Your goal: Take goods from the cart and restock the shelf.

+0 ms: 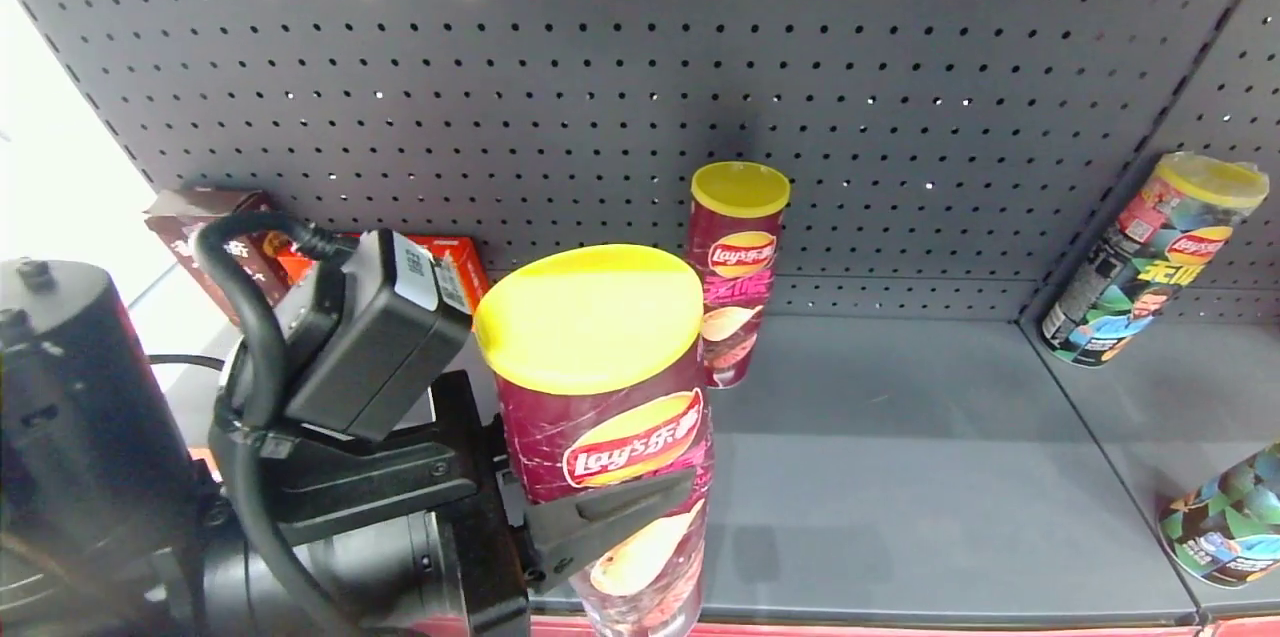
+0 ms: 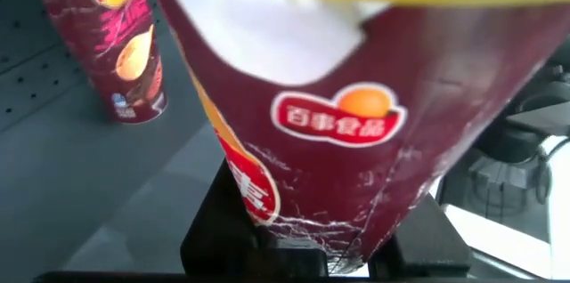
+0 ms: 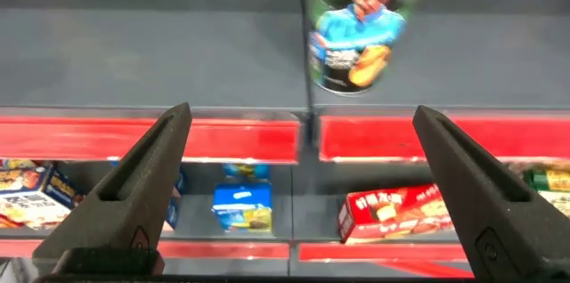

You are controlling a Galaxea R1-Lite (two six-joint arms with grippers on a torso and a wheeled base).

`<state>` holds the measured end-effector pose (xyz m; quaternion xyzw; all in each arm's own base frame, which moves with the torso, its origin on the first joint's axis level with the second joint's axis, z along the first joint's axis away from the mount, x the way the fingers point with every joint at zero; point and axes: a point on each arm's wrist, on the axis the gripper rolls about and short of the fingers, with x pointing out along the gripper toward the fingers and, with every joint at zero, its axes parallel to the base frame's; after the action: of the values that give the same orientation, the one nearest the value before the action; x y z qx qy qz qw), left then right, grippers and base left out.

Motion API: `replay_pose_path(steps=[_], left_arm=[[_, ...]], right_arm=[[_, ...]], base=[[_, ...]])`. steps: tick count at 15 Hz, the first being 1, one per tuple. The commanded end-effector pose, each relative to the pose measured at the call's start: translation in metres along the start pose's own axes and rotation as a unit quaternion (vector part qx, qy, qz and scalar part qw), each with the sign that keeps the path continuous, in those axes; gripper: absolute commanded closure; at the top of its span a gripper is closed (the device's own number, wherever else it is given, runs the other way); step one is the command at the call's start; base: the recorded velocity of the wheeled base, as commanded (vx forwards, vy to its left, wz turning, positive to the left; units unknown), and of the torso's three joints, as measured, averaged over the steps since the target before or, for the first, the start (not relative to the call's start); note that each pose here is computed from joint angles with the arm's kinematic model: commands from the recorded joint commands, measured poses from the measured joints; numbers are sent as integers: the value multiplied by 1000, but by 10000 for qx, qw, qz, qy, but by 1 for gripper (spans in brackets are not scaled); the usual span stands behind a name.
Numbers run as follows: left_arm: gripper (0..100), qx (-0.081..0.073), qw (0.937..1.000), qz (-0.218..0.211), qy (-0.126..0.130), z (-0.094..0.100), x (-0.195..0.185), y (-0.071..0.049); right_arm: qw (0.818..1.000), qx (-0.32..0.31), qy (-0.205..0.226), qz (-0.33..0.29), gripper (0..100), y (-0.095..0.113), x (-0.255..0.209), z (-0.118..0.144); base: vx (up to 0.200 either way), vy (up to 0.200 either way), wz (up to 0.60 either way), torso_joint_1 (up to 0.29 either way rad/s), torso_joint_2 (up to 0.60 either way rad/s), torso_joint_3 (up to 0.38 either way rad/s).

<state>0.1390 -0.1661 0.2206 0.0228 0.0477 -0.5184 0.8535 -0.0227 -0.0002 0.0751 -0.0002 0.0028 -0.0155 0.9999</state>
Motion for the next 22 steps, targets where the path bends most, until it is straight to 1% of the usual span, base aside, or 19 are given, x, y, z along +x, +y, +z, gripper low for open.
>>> replay_pose_path(steps=[1,7,9,10,11,12,13,14,15,16,17,18,19,20,22], left_arm=[[100,6,10000,-6,-28,1,0,0],[100,15,10000,17,-35,0,1,1],[100,0,9999,107,24,-3,3,4],[100,9,9999,129,99,-6,5,6],[100,13,9999,128,113,-7,6,6],[100,18,9999,130,32,-2,7,7],[100,5,9999,130,54,-3,7,7],[100,-14,9999,137,90,-5,7,7],[100,-24,9998,190,105,-6,6,9],[100,-28,9997,204,142,-8,4,10],[100,-45,9996,211,171,-10,3,10],[100,-59,9994,272,184,-11,1,13],[100,-72,9993,317,183,-11,1,15],[100,-76,9992,348,183,-11,0,16],[100,-80,9992,347,198,-12,0,16]], right_arm=[[10000,-5,-5,-13,0,0,0,0],[10000,-13,3,-6,0,0,0,0],[10000,-36,-5,2,0,0,0,0],[10000,-59,11,10,0,0,0,0],[10000,-59,18,2,0,0,0,1],[9976,309,-342,526,0,0,-5,56],[9930,833,3,832,0,1,10,92],[9915,749,-109,1062,0,1,10,106],[9866,499,-57,1550,0,3,11,110],[9758,199,71,2177,0,4,12,112],[9705,-4,126,2409,0,5,16,116],[9604,-235,183,2769,0,7,23,122],[9494,-301,261,3117,0,10,29,127],[9349,-319,351,3517,0,15,38,138],[9093,-392,585,4101,0,29,58,155]], base=[[0,0,0,0,0,0],[0,0,0,0,0,0],[0,0,0,0,0,0],[0,0,0,0,0,0],[0,0,0,0,0,0],[0,0,0,0,0,0],[0,0,0,0,0,0],[0,0,0,0,0,0],[0,0,0,0,0,0],[0,0,0,0,0,0],[0,0,0,0,0,0],[0,0,0,0,0,0],[0,0,0,0,0,0],[0,0,0,0,0,0],[0,0,0,0,0,0]])
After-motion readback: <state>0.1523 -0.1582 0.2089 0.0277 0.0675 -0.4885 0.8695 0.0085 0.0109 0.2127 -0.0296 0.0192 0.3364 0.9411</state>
